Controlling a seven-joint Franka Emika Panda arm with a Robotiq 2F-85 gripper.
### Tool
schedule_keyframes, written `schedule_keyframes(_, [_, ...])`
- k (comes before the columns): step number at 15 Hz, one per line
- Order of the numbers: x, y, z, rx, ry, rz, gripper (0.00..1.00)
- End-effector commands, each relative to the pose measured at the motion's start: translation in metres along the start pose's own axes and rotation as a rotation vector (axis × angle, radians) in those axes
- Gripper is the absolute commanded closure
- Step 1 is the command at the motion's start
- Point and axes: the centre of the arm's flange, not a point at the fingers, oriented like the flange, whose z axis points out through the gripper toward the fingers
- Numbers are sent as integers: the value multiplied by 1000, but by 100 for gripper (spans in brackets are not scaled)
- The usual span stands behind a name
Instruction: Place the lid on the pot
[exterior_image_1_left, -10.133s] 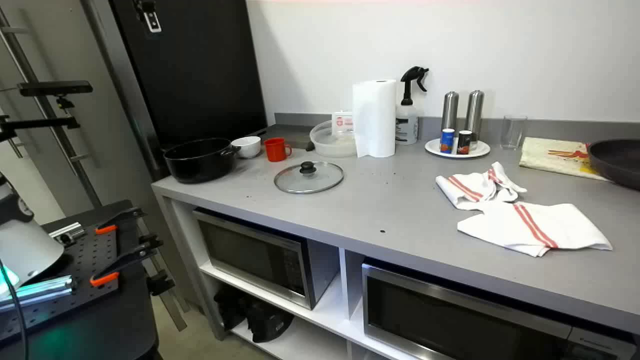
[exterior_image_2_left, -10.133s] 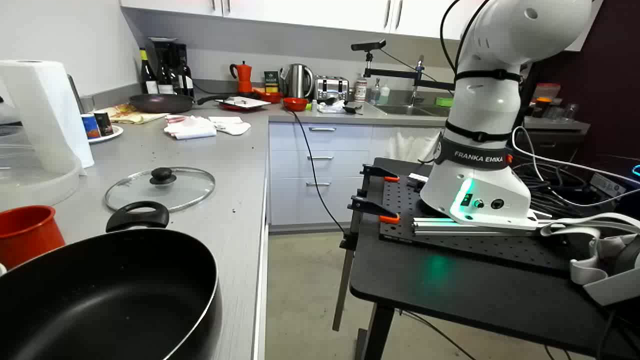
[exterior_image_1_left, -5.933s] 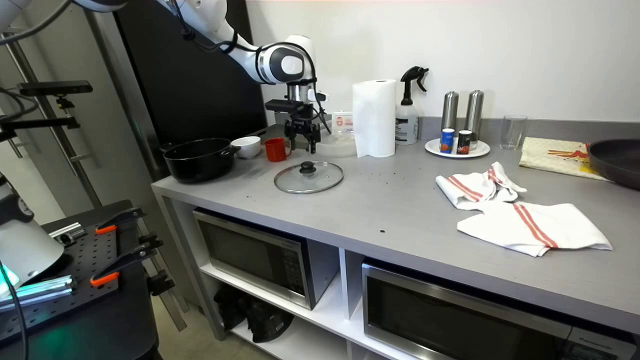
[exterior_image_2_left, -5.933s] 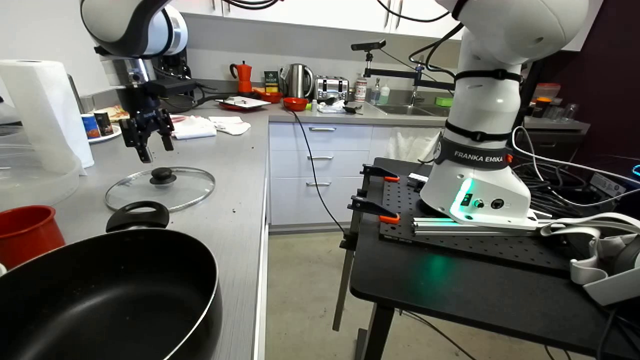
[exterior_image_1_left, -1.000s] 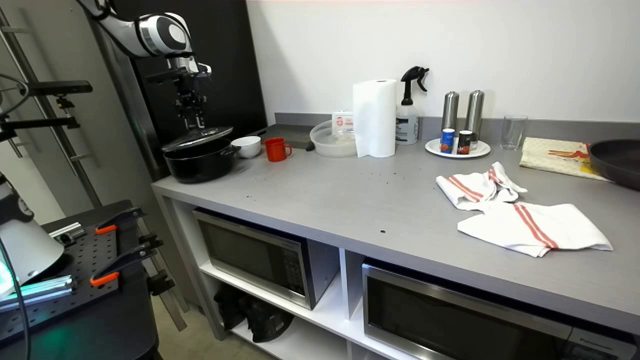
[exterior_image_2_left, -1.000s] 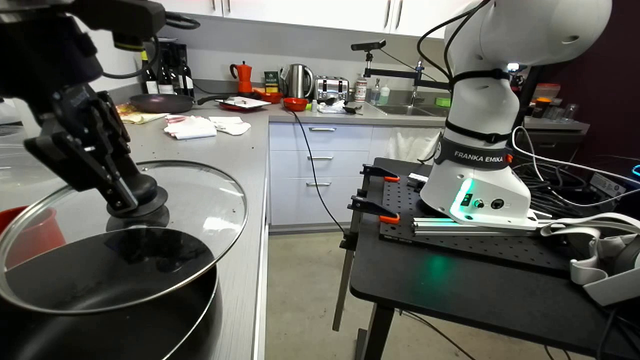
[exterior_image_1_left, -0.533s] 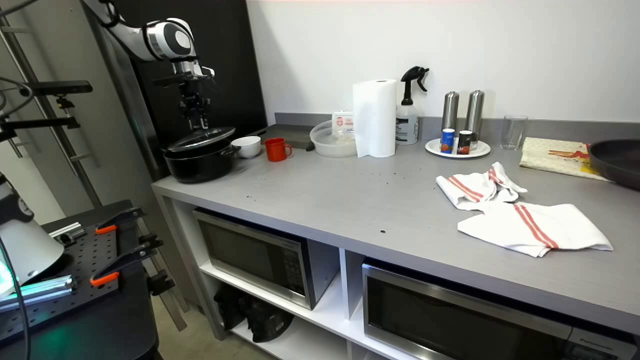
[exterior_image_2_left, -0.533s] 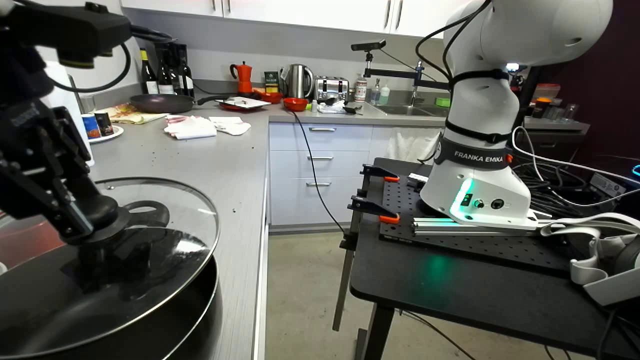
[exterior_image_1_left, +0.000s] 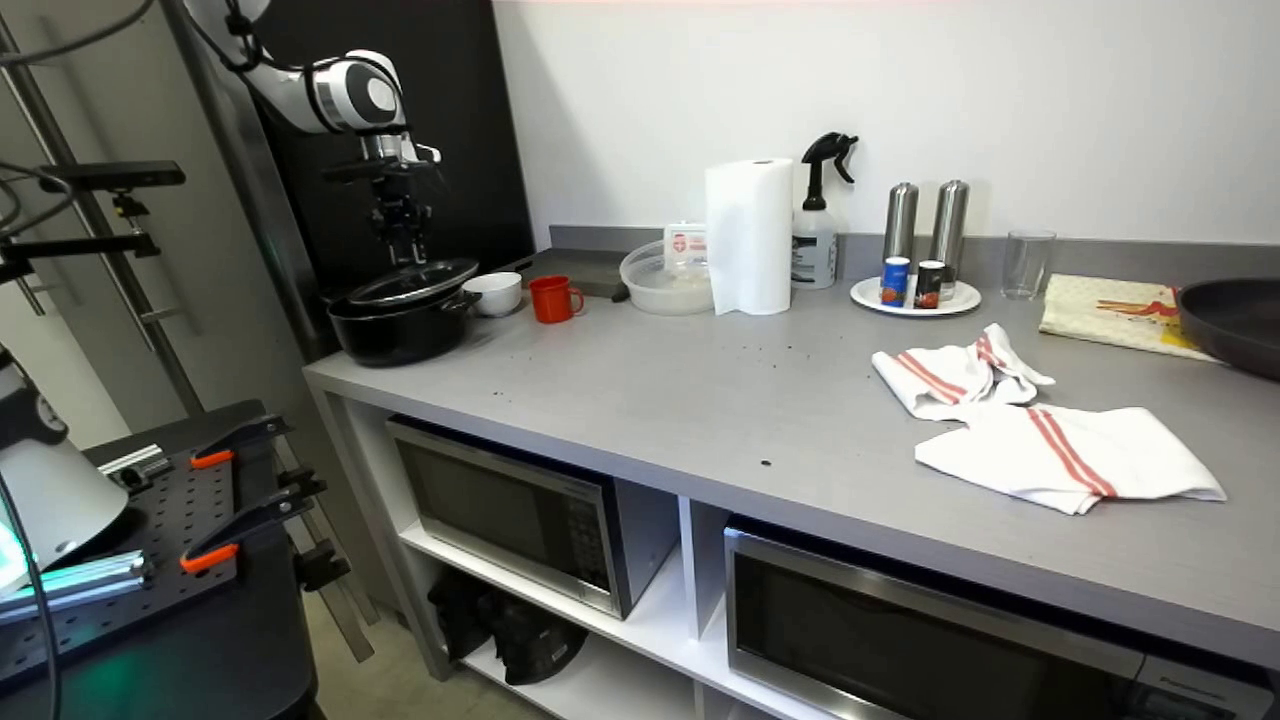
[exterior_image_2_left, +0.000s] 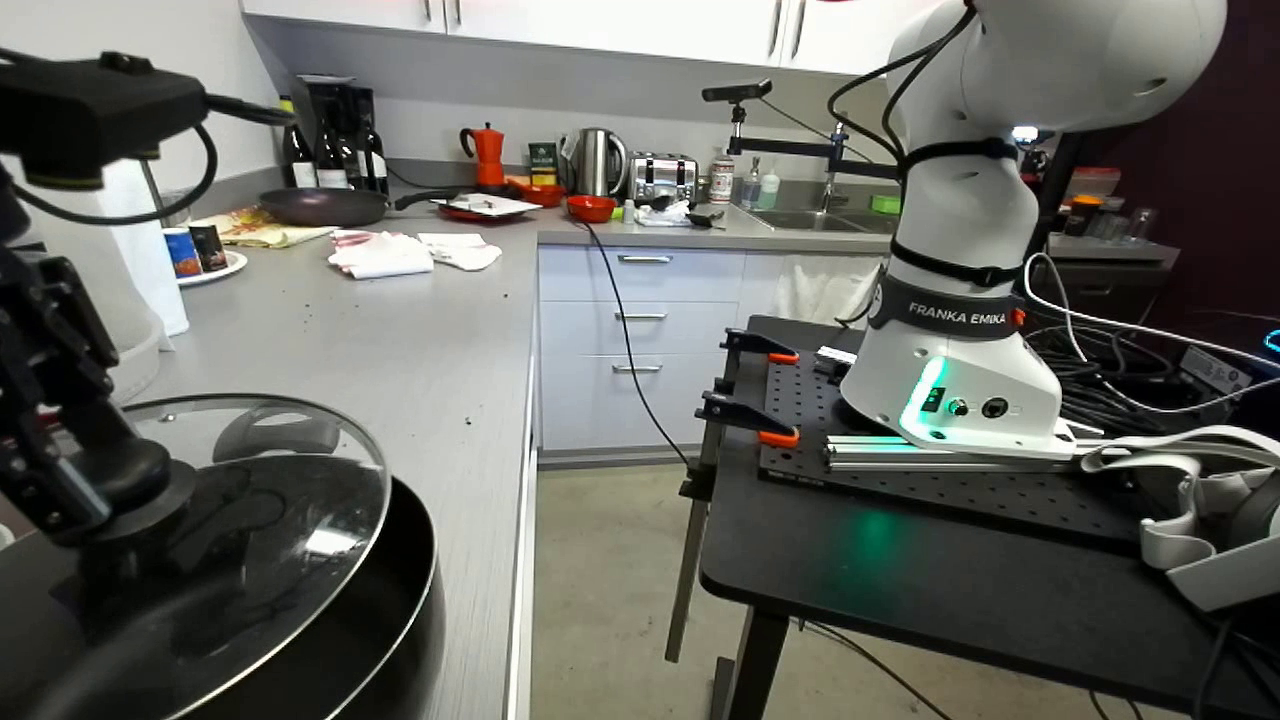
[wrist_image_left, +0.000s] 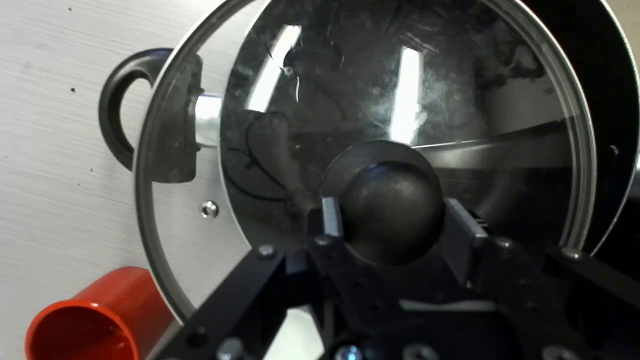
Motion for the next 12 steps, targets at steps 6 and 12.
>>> schedule_keyframes(6, [10,-9,-6,59,49,15,75])
schedule_keyframes(12, [-2,-14,-15,67,96,39,75])
